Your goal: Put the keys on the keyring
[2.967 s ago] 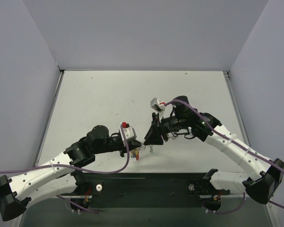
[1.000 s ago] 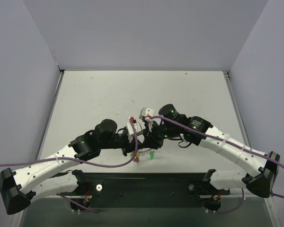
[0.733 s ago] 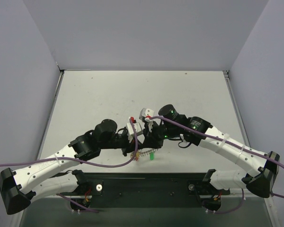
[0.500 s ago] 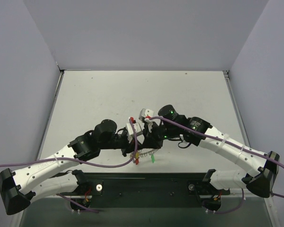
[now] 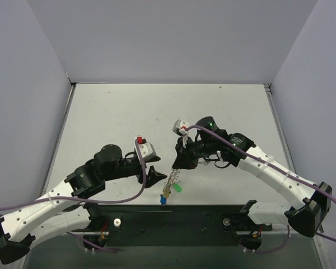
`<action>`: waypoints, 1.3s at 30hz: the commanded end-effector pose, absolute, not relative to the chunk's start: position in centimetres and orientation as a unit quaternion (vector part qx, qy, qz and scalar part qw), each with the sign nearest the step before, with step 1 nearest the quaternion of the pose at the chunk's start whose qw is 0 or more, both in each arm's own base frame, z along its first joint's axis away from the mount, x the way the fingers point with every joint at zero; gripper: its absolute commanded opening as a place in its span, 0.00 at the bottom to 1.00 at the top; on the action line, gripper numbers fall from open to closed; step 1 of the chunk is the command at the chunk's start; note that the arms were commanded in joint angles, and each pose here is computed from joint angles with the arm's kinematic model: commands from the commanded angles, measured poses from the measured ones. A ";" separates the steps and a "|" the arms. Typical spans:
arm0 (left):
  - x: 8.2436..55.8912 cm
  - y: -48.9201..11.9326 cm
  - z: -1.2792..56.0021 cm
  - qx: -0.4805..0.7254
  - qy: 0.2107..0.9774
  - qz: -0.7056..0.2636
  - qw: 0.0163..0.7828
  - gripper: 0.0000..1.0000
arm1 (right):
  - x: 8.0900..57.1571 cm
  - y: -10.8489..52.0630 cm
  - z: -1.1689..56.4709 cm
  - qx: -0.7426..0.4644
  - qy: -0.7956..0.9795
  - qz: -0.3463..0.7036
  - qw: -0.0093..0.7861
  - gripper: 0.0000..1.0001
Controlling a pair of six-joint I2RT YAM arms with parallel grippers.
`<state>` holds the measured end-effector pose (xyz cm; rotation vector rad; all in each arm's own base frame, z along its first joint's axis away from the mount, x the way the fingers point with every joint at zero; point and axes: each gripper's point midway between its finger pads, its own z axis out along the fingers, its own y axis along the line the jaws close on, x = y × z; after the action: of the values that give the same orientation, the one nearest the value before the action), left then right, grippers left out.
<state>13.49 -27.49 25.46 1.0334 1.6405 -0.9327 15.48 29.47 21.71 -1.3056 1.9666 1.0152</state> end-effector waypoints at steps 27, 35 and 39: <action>12.2 -28.6 32.1 0.468 0.527 -0.510 0.492 0.59 | 12.3 30.4 30.4 -0.519 0.607 0.530 0.287 0.00; 12.1 -29.6 31.3 0.483 0.531 -0.530 0.453 0.43 | 12.4 30.4 30.3 -0.519 0.608 0.527 0.289 0.00; 12.4 -29.7 30.9 0.485 0.538 -0.526 0.447 0.36 | 12.5 30.3 30.5 -0.518 0.607 0.525 0.295 0.00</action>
<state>12.65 -29.57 28.18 1.1732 1.4319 -1.2937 12.87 30.11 26.98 -1.3570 1.7845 1.3734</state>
